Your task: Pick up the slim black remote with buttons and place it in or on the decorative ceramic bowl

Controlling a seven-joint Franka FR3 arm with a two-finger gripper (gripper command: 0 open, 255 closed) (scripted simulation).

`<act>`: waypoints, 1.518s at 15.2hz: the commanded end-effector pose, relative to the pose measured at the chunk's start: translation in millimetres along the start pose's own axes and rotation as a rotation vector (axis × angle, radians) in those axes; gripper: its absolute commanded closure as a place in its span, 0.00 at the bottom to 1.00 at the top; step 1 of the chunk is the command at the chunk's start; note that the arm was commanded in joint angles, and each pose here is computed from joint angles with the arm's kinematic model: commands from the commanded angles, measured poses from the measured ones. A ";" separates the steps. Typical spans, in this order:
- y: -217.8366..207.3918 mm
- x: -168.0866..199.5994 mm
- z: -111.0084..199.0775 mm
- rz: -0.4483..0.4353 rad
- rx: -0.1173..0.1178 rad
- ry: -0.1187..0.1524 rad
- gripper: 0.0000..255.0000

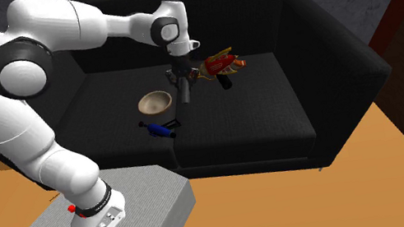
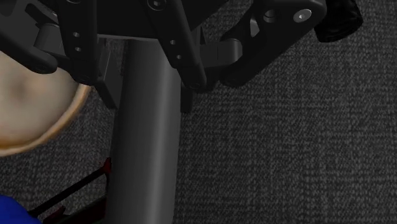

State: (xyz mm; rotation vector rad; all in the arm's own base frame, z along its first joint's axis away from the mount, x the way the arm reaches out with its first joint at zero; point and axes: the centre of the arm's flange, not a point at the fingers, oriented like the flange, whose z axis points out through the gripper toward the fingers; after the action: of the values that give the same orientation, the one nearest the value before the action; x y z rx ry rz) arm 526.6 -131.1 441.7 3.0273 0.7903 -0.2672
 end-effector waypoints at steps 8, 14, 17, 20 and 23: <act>-117.4 20.1 7.2 0.001 -0.001 0.000 1.00; -159.9 30.9 24.8 0.001 -0.001 0.000 1.00; -159.3 33.5 40.4 0.001 -0.001 0.000 1.00; -158.6 36.1 56.0 0.001 -0.001 0.000 1.00; -158.2 37.6 64.8 0.001 -0.001 0.000 1.00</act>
State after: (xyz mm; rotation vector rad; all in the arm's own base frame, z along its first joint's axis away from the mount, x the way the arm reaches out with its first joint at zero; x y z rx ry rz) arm 471.6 21.9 380.2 3.0270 0.7885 -0.2681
